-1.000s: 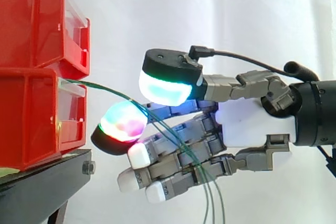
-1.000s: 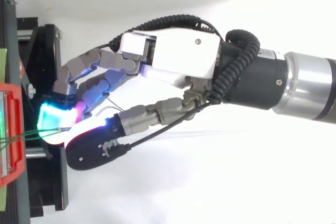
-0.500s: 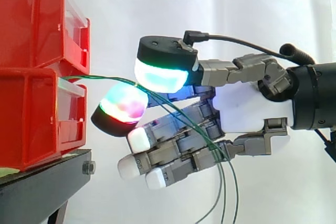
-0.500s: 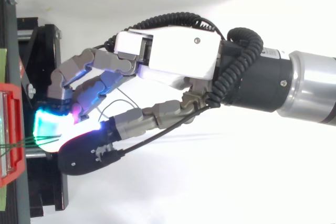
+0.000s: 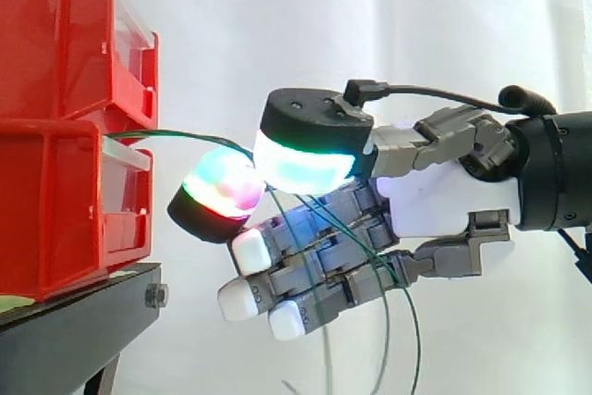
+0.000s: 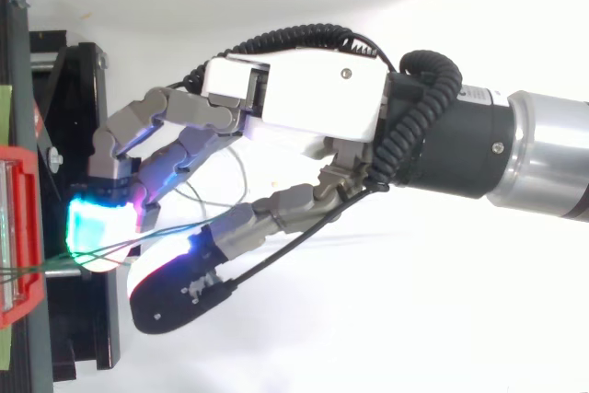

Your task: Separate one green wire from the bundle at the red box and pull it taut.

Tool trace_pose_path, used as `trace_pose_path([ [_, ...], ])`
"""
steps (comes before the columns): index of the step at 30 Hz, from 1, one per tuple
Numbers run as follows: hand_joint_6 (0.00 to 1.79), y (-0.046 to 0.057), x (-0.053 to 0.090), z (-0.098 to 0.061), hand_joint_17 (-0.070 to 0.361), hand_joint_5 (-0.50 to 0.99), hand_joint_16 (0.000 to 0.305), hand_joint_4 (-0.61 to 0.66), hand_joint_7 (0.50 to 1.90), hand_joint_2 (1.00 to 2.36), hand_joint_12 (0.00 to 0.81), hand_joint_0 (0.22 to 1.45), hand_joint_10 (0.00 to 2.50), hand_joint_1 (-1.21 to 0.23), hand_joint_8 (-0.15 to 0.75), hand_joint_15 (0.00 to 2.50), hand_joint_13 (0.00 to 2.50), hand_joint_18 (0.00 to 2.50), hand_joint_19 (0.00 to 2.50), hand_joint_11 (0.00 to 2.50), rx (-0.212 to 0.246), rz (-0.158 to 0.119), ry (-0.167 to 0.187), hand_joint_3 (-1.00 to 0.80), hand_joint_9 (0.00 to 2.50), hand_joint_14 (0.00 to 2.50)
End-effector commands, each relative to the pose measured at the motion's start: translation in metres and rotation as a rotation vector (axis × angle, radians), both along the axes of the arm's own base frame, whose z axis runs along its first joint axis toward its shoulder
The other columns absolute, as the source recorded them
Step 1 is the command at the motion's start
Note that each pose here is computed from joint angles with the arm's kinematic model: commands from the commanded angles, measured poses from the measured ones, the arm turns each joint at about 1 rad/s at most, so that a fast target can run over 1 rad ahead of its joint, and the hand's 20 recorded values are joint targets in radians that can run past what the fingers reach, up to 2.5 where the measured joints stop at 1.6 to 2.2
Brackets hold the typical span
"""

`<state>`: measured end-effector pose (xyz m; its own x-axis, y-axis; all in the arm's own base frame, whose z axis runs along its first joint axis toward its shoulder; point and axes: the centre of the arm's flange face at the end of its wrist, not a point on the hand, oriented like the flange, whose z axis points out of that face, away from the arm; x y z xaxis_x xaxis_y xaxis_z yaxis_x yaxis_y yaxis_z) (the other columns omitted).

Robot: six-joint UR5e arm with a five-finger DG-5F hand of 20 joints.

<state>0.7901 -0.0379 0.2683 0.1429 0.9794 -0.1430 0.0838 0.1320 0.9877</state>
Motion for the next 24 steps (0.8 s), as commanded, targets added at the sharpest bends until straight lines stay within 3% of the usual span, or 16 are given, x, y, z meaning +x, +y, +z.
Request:
trace_pose_path([
  [1,0.95,-0.0014,-0.0012,-0.0008,0.102,-0.17,0.045,0.08,0.80,1.00,0.307,0.63,0.02,-0.86,0.228,0.42,0.72,0.65,0.46,0.59,0.003,-0.002,0.011,-0.50,0.87,0.02],
  [9,0.92,-0.0009,-0.0056,-0.0047,0.106,-0.17,0.047,0.10,0.80,1.00,0.316,0.56,0.02,-0.75,0.236,0.42,0.71,0.63,0.47,0.59,0.022,-0.003,0.046,-0.50,0.88,0.02],
  [16,0.92,-0.0011,-0.0077,-0.0063,0.104,-0.17,0.046,0.08,0.85,1.01,0.311,0.58,0.02,-0.68,0.235,0.43,0.70,0.62,0.49,0.58,0.037,-0.003,0.063,-0.34,0.88,0.02],
  [21,0.92,-0.0011,-0.0074,-0.0056,0.104,-0.17,0.046,0.04,0.83,1.01,0.313,0.62,0.02,-0.76,0.238,0.43,0.70,0.61,0.48,0.60,0.038,-0.003,0.062,-0.31,0.87,0.02],
  [24,0.93,-0.0011,-0.0076,-0.0045,0.101,-0.17,0.045,-0.01,0.81,1.01,0.312,0.69,0.02,-0.88,0.229,0.42,0.71,0.65,0.46,0.60,0.042,-0.004,0.059,-0.44,0.86,0.02],
])
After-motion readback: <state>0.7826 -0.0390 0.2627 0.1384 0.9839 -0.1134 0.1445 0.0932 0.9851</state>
